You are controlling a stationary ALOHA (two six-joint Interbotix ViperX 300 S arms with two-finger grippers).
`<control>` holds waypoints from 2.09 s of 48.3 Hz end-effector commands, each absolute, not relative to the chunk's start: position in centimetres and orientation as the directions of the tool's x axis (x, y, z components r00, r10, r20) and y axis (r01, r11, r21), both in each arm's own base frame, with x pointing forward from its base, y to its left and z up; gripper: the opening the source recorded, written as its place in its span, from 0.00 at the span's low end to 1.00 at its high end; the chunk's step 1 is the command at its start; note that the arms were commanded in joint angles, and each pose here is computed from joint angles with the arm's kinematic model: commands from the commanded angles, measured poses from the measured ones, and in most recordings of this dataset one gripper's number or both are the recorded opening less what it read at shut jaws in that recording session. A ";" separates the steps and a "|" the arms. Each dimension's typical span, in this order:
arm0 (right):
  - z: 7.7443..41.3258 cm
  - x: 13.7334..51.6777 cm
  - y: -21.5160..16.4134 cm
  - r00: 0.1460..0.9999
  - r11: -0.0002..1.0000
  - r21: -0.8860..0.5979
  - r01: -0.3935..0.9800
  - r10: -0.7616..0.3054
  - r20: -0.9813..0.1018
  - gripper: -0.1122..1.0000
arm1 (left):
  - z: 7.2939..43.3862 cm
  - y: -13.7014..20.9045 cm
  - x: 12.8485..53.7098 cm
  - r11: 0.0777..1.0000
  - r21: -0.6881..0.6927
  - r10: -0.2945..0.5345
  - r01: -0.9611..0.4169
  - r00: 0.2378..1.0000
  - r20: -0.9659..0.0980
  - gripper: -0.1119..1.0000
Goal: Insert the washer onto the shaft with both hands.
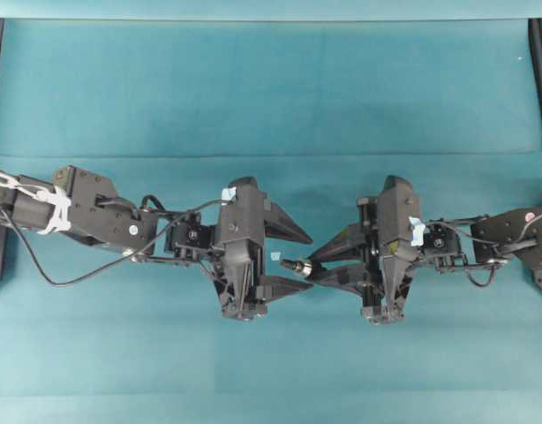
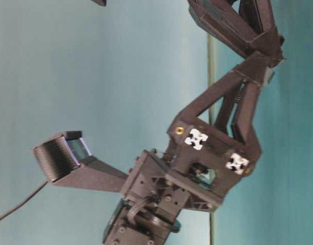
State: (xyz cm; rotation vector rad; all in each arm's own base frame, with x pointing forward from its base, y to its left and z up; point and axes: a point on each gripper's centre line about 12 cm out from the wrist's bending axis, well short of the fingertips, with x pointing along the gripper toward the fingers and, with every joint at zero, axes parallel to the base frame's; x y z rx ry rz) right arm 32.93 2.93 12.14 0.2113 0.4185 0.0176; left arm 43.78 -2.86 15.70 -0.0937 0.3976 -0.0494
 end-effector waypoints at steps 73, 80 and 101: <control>12.8 33.3 3.1 0.924 0.977 0.211 0.017 0.065 -0.377 0.10 | 22.3 -2.2 34.4 0.996 -0.084 -0.059 0.025 0.899 -0.433 0.88; 12.8 33.3 3.1 0.924 0.977 0.211 0.017 0.065 -0.377 0.10 | 22.3 -2.2 34.3 0.996 -0.084 -0.059 0.025 0.899 -0.435 0.88; 12.8 33.3 3.0 0.924 0.977 0.212 0.020 0.063 -0.377 0.10 | 22.1 -2.2 34.4 0.996 -0.084 -0.059 0.025 0.896 -0.440 0.88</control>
